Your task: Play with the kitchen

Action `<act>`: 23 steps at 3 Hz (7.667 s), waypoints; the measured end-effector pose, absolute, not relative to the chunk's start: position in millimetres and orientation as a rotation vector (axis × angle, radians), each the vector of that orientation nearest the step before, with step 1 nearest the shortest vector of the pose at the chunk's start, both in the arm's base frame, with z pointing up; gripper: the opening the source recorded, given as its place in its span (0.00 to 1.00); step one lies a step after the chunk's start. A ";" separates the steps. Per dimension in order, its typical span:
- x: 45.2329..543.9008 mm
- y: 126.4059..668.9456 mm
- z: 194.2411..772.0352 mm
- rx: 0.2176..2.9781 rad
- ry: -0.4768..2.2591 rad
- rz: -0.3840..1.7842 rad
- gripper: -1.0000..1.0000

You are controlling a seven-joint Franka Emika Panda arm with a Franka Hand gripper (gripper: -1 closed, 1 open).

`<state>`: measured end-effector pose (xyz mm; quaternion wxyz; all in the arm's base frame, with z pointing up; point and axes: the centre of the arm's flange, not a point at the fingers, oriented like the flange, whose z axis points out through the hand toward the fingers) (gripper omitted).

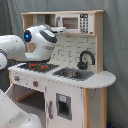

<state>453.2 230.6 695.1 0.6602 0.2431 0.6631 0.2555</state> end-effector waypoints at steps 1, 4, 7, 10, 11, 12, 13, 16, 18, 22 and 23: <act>466.8 237.9 690.5 0.543 1.505 0.566 1.00; 495.0 258.1 701.0 0.593 1.475 0.573 1.00; 459.5 244.0 705.3 0.533 1.476 0.668 0.00; 421.5 224.0 704.2 0.490 1.480 0.753 0.00; 410.8 218.1 704.6 0.491 1.485 0.767 0.00; 406.8 218.0 708.3 0.485 1.479 0.777 0.00; 404.7 220.2 711.8 0.478 1.473 0.782 1.00; 332.4 299.7 776.4 0.372 1.339 0.913 1.00; 344.1 342.1 779.3 0.380 1.306 0.976 1.00; 362.9 384.4 773.9 0.439 1.173 1.032 1.00; 364.0 390.2 768.2 0.466 1.126 1.051 1.00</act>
